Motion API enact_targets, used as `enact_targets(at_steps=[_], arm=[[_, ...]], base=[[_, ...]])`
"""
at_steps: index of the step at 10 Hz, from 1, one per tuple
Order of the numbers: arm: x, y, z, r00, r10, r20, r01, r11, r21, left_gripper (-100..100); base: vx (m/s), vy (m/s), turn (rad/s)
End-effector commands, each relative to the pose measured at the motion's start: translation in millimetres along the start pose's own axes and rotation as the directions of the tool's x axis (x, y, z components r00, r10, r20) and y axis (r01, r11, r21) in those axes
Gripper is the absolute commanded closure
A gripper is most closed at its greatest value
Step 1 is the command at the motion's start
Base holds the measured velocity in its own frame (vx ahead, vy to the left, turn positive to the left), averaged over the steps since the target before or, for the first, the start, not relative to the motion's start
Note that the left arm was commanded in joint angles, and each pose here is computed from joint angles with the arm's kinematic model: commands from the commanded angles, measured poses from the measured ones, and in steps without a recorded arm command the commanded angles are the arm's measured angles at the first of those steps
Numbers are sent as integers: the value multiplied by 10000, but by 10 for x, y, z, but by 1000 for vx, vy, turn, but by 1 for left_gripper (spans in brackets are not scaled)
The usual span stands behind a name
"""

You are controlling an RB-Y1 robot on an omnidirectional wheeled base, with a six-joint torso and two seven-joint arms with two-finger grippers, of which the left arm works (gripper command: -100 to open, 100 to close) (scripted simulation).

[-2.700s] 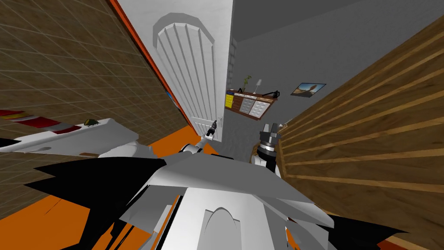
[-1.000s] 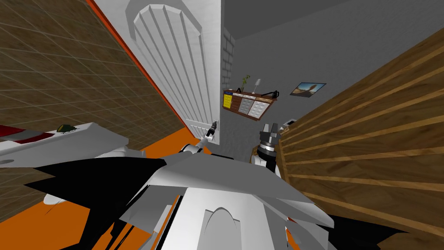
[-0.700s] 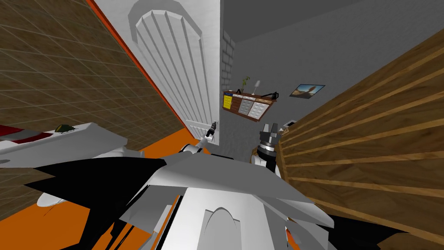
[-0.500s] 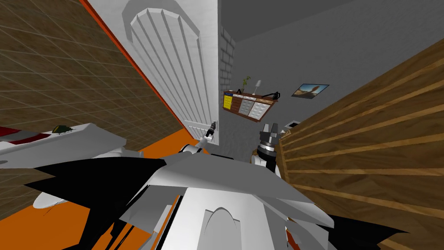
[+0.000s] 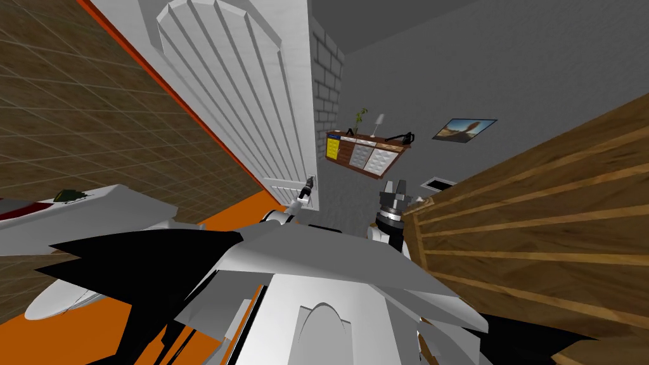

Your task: Push the door open

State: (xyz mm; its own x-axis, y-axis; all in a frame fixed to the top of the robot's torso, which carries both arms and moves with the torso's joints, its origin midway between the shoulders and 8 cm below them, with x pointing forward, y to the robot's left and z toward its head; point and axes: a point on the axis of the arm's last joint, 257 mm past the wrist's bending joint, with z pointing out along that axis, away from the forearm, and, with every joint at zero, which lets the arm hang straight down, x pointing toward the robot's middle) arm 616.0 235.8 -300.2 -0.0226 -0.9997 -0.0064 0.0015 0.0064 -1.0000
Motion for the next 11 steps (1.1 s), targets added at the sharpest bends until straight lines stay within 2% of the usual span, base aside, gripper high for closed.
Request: enact_targets(at_steps=[1,5,6,11], arm=[[-219,-6,-14,9993,49,359,-49,10000,4,100],[-532,-8,-36,9957,33,928,-32,10000,-12,100],[-532,-8,-36,9957,33,928,-32,10000,-12,100],[-953,-14,-88,9855,1,1694,3,10000,-22,100]], base=[[195,-124,76],[203,-110,68],[126,-84,47],[171,-123,72]])
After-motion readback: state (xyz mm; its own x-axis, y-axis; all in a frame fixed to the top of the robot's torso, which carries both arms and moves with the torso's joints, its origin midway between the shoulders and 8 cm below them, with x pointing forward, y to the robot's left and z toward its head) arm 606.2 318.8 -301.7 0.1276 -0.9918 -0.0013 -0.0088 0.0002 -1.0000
